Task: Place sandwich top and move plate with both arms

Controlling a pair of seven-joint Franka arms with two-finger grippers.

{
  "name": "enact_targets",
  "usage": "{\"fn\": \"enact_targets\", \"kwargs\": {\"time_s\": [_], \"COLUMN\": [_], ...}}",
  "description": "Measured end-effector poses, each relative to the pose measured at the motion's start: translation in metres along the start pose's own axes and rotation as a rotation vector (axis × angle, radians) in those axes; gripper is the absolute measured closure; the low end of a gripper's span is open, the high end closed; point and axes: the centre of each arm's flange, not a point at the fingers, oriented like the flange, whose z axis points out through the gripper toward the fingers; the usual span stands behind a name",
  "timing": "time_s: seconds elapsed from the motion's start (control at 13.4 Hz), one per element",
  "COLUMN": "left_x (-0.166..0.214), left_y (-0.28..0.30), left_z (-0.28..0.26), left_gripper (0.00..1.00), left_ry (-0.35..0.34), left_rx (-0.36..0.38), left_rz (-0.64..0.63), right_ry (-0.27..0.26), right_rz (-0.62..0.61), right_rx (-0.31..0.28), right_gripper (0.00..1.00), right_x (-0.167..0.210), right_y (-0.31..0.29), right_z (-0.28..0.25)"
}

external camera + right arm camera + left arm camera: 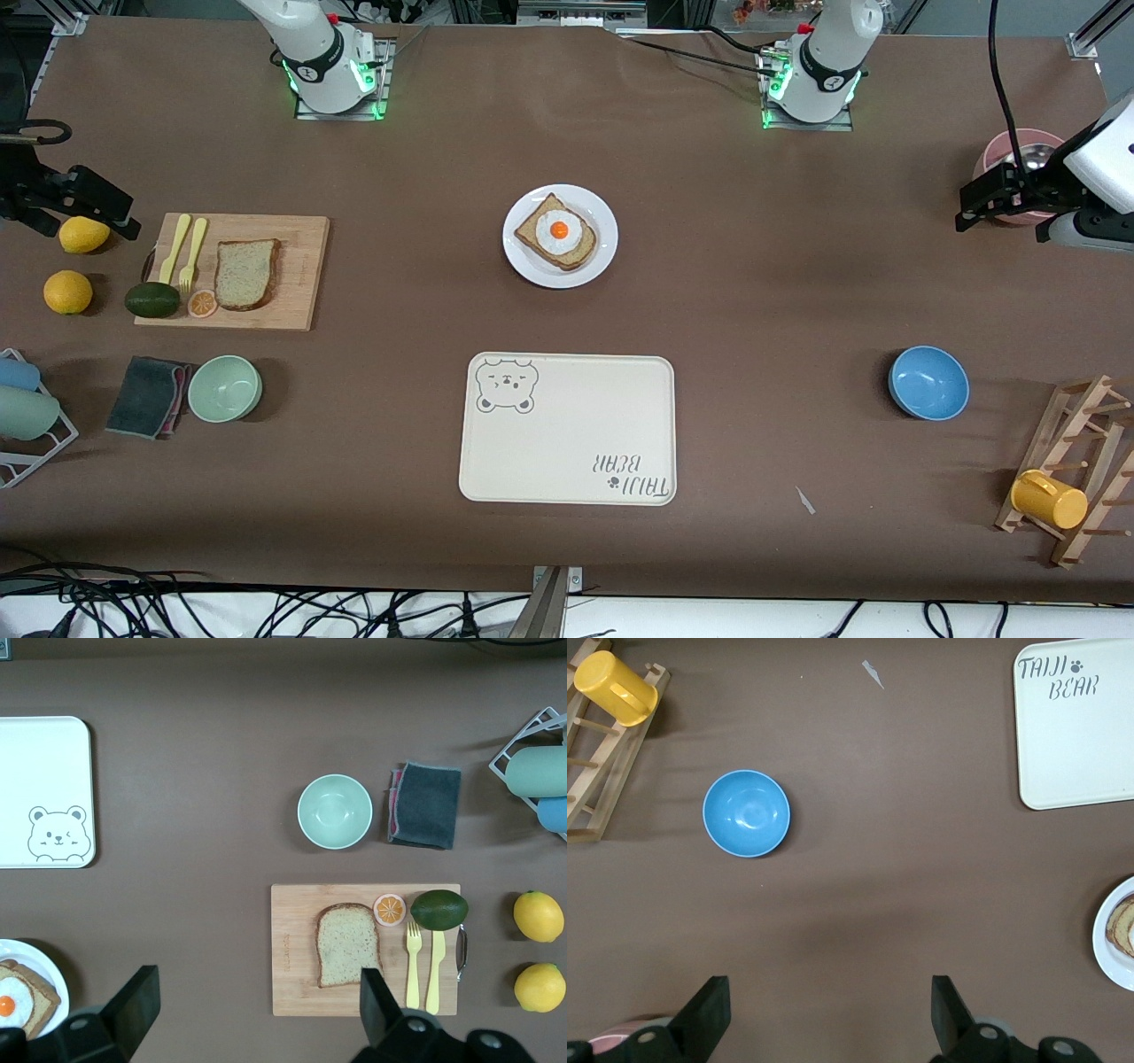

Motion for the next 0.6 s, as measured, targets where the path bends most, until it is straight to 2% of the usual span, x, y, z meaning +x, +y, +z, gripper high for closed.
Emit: {"fn": "enact_targets", "kwargs": {"time_s": [0.6], "left_x": [0.0029], "left_y": [-0.0006], "left_z": [0.0140], "left_gripper": [0.00], "left_ry": [-0.002], "left_rx": [-0.001], "left_rz": [-0.001], "right_ry": [-0.001], "right_rz": [0.000], "right_rx": [0.000], "right_gripper": [0.00], "right_x": [-0.0001], "right_y": [0.0000], "right_z": [0.0001]}}
